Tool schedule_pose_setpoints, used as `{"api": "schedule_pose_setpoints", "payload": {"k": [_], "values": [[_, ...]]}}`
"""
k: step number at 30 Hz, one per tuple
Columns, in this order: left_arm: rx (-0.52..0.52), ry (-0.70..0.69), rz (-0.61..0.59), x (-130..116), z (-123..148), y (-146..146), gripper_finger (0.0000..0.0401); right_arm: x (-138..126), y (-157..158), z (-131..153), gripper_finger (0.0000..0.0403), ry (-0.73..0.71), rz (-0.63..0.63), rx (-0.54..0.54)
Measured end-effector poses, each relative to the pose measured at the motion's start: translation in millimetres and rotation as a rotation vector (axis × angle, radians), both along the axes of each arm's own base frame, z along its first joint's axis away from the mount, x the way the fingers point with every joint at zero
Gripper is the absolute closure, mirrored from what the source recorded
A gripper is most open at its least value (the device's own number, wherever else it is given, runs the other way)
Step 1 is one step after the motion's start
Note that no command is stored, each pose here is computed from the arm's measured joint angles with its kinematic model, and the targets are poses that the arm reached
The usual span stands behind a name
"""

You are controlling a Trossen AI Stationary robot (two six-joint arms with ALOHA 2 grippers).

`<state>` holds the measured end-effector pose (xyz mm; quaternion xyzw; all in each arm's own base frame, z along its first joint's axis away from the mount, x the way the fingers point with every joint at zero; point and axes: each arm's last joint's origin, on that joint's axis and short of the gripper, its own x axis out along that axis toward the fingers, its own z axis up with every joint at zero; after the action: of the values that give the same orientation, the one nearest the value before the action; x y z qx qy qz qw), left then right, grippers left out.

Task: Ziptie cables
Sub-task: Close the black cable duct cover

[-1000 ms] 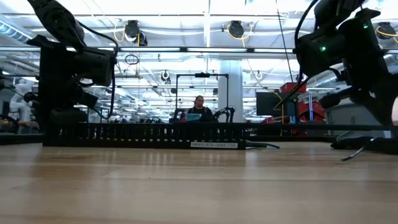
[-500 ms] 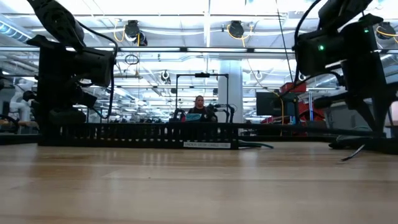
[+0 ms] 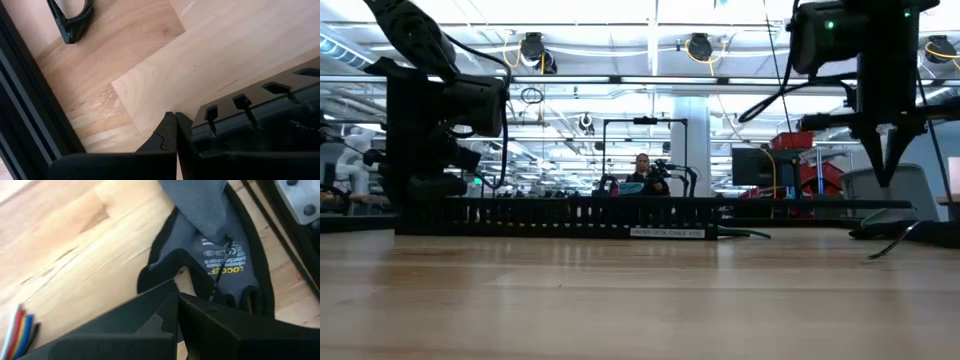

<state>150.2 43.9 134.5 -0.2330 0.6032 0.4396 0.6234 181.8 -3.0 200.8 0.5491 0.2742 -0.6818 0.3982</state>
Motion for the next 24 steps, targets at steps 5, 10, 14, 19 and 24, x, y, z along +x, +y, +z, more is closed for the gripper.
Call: {"api": "schedule_pose_setpoints", "payload": {"k": [5, 10, 14, 19, 24], "values": [[0.001, -0.001, 0.0, 0, 0, 0, 0.0401, -5, -1, 13, 0.0403, 0.004, 0.024, -0.027], [0.003, -0.008, 0.0, 1, 0, 0, 0.0401, -23, -1, 21, 0.0403, 0.2, 0.044, -0.031], [0.005, -0.016, 0.0, 2, 0, 0, 0.0401, -24, -1, 11, 0.0403, 0.207, 0.017, -0.017], [0.005, -0.015, 0.0, 1, 0, 0, 0.0401, -17, -1, -14, 0.0403, 0.138, -0.04, -0.023], [0.005, -0.015, 0.0, 1, 0, 0, 0.0401, -13, -2, -33, 0.0403, 0.115, -0.079, -0.006]]}}
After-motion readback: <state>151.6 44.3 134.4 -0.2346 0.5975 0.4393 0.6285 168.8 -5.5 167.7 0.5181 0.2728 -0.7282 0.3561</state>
